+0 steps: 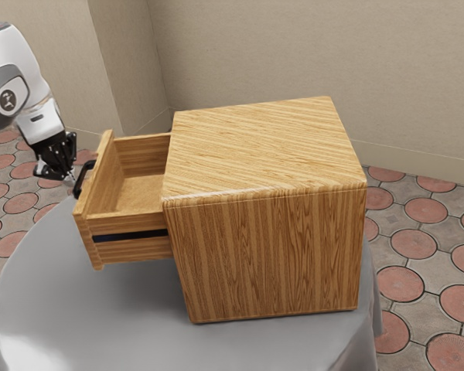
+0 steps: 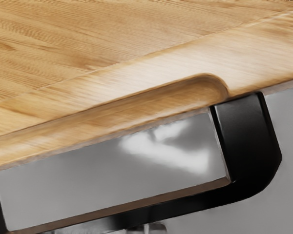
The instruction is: Push the drawer handle with one arm to close the drawer
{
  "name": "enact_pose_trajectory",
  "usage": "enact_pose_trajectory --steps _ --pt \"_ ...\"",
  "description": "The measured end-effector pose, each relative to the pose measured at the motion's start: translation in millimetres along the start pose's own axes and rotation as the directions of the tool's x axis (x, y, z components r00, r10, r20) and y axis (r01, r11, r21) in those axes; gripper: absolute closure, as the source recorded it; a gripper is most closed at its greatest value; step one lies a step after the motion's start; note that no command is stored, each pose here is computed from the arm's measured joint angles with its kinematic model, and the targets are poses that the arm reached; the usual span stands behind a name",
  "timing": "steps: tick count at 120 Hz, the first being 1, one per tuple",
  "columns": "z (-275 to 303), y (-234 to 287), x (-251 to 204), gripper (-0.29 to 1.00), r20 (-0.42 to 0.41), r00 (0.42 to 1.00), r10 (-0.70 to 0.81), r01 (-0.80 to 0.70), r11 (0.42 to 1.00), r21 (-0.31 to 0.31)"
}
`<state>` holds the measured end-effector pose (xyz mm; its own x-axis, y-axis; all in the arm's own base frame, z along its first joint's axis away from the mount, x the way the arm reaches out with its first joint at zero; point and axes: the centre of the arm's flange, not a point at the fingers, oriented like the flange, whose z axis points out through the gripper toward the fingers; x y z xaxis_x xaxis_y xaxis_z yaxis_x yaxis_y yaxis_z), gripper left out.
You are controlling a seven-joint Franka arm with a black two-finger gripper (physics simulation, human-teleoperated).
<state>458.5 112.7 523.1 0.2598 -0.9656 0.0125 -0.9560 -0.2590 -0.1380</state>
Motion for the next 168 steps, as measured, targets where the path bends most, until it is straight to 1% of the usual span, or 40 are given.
enact_pose_trajectory --steps 100,131,168 --pt "3 -7 60 0.79 -0.035 0.997 0.073 -0.072 0.997 0.029" --pt "0 -16 77 0.79 -0.054 0.995 0.088 -0.085 0.995 0.043" --pt "8 -19 97 0.78 -0.068 0.992 0.111 -0.108 0.993 0.04"
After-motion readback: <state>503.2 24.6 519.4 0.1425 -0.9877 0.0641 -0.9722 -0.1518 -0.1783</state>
